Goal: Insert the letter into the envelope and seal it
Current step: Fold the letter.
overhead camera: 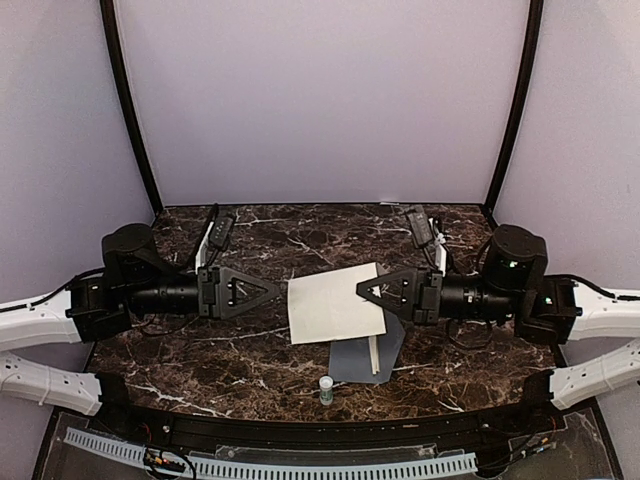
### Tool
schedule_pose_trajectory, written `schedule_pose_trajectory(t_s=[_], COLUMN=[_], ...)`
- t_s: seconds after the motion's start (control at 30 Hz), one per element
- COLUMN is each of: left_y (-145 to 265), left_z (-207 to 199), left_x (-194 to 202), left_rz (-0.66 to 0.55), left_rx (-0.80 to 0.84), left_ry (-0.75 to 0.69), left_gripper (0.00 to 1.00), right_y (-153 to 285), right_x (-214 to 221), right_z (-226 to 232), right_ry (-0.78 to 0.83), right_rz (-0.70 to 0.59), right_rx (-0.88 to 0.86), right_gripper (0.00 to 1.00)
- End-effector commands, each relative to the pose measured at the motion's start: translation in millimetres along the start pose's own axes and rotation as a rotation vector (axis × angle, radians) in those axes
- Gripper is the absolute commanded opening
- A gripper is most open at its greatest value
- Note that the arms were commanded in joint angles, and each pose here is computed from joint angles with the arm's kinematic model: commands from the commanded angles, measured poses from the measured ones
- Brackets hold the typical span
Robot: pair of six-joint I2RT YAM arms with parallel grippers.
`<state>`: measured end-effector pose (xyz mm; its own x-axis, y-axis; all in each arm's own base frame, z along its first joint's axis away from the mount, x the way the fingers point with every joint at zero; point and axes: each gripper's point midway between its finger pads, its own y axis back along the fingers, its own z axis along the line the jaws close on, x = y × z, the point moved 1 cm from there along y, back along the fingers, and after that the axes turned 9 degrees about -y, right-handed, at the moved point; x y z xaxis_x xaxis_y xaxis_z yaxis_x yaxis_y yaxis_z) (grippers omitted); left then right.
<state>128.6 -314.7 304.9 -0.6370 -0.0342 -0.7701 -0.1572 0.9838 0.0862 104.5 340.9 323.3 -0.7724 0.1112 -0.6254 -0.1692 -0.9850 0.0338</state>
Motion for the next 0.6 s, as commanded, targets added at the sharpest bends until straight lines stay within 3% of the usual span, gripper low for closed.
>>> schedule_pose_trajectory(t_s=[0.0,0.3,0.57], left_y=[19.2,53.6,24.4], left_z=[12.5,22.9,5.4], left_x=[-12.2,-42.4,-54.5], left_rz=[-0.027,-0.103,-0.020], left_rx=[-0.157,-0.392,-0.301], left_ry=[-0.024,-0.096,-0.235], left_gripper=[0.73,0.77,0.78], right_y=[11.1,28.3,24.9], right_x=[-7.3,-9.3,0.7], right_z=[-19.7,-32.2,-34.3], right_ry=[-0.028,-0.041,-0.033], right_rz=[-0.046,-0.051,0.031], right_rx=[0.110,0.198,0.220], right_gripper=[0.00,0.00,0.00])
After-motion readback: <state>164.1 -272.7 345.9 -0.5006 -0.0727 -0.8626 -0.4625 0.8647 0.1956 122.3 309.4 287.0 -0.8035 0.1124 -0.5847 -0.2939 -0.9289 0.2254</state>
